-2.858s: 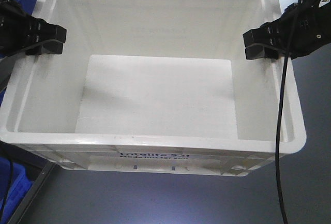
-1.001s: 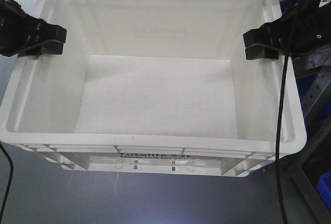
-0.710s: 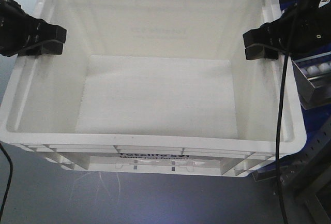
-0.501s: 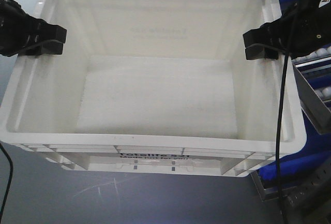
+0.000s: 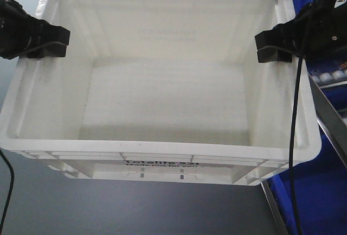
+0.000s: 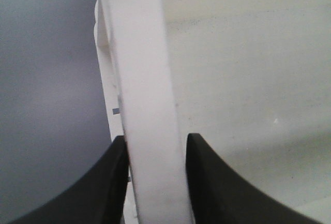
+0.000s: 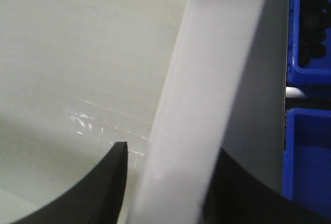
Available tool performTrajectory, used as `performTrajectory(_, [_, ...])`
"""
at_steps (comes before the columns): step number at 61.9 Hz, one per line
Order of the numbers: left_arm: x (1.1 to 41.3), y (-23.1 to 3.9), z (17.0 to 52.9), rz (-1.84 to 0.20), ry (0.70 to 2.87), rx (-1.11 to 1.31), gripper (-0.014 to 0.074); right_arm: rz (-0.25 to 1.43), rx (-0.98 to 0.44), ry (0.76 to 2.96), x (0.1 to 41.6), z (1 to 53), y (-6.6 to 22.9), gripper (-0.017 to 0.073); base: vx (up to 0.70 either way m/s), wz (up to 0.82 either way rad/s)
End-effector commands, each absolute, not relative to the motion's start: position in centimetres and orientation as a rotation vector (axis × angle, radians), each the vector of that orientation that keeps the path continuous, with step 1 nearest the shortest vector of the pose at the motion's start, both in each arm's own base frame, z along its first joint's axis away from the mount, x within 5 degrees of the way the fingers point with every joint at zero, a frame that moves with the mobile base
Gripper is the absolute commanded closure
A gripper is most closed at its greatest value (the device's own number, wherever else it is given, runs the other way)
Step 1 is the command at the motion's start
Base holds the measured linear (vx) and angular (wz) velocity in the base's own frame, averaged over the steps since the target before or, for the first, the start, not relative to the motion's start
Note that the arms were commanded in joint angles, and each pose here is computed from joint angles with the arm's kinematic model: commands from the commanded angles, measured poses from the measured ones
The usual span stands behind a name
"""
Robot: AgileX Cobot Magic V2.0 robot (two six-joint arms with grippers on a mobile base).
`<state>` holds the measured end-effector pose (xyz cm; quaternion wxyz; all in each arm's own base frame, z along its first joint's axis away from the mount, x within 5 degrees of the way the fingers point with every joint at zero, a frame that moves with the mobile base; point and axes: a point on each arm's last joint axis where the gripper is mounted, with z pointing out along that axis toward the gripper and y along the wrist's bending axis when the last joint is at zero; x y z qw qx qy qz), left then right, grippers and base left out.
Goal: Move bin from left to right shelf
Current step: 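Carry the tote with both grippers as the base drives across the floor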
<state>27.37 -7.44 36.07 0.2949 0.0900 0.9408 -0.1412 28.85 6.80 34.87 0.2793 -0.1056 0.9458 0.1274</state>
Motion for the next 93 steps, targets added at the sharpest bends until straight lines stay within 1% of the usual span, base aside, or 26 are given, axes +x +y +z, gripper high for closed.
performTrajectory(1, [26.61,-7.6,39.26,-0.405,2.328,0.267,0.0598,0.299,-0.272,2.375,28.75,37.69,6.28,0.0564,0.43,0.15])
performTrajectory(49, [26.62,-7.6,39.27,-0.405,2.326,0.267,0.0598,0.297,-0.272,2.372,28.78,37.71,6.27,0.0564,0.43,0.22])
performTrajectory(93, [26.6,-7.6,39.25,-0.405,2.329,0.268,0.0598,0.293,-0.273,2.372,28.78,37.7,6.25,0.0564,0.46,0.0])
